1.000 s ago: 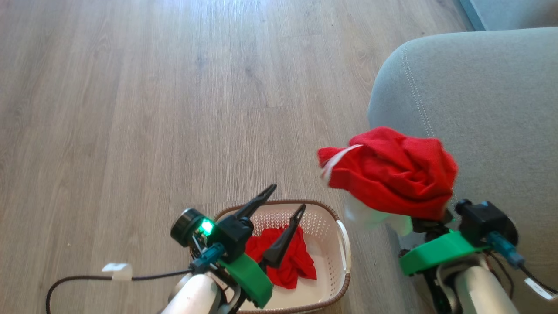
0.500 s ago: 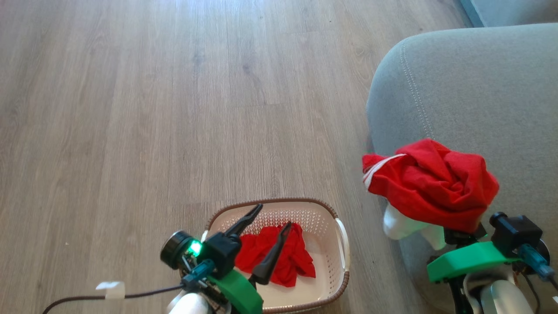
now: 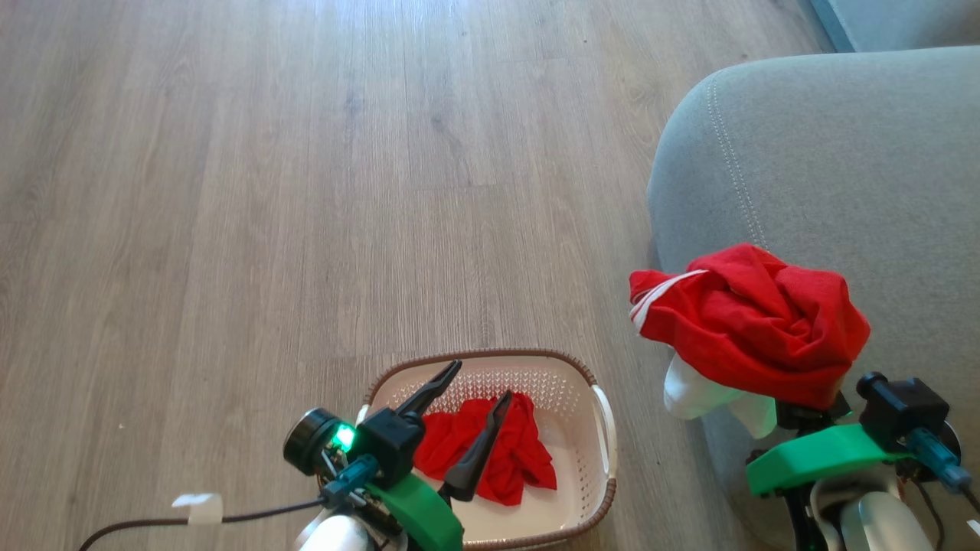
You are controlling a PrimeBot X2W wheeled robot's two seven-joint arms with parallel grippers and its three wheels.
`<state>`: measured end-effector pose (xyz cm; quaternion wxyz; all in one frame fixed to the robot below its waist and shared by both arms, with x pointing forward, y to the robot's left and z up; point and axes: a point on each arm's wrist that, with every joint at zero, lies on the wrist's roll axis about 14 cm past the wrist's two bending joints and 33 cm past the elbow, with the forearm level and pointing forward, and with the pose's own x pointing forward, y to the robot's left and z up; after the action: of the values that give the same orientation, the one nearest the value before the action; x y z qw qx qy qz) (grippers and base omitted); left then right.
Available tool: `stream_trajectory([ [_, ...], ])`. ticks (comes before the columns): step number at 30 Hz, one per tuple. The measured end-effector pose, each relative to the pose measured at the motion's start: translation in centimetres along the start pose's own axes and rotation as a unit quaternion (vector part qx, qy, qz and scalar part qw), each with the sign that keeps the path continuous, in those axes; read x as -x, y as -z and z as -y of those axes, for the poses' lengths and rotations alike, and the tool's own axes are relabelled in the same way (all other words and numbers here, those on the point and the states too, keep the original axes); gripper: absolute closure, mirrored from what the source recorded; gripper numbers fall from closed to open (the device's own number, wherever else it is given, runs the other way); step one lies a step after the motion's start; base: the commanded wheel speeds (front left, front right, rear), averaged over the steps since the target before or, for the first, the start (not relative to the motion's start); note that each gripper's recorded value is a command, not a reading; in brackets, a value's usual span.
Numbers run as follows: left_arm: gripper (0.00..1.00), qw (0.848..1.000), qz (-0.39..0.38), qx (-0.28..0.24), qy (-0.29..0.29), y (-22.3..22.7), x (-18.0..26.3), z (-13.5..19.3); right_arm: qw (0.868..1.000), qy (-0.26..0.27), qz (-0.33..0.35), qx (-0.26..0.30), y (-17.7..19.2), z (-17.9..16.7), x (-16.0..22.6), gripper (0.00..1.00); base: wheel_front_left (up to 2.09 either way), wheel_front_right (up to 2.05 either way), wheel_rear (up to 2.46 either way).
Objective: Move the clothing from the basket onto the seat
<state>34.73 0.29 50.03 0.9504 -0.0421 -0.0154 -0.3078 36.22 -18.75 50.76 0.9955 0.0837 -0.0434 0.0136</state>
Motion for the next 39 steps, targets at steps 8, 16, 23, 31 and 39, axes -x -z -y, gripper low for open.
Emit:
stream_trajectory([
  [8, 0.0, 1.0, -0.002, 0.0, -0.003, 0.1, 0.1, -0.1, 1.0, -0.005, -0.001, -0.001, 0.1, -0.3, -0.1, 1.0, 0.0, 0.0, 0.0],
  [16, 0.0, 1.0, -0.009, 0.0, 0.018, 0.6, -0.7, 0.9, 1.0, 0.01, 0.003, 0.001, -0.2, 0.6, 0.5, 1.0, 0.0, 0.0, 0.0],
  [23, 0.0, 0.998, -0.01, 0.005, 0.06, 0.9, -2.2, 2.9, 0.999, 0.049, 0.014, 0.009, -1.1, 3.0, 1.8, 1.0, 0.0, 0.0, 0.0],
  [31, 0.0, 0.991, -0.018, 0.019, 0.13, 1.9, -4.4, 6.4, 0.993, 0.114, 0.034, 0.026, -2.9, 7.0, 3.7, 1.0, 0.0, 0.0, 0.0],
  [39, 0.0, 0.978, -0.022, 0.027, 0.204, 2.8, -6.6, 10.0, 0.981, 0.188, 0.035, 0.043, -3.9, 10.8, 7.2, 1.0, 0.0, 0.0, 0.0],
])
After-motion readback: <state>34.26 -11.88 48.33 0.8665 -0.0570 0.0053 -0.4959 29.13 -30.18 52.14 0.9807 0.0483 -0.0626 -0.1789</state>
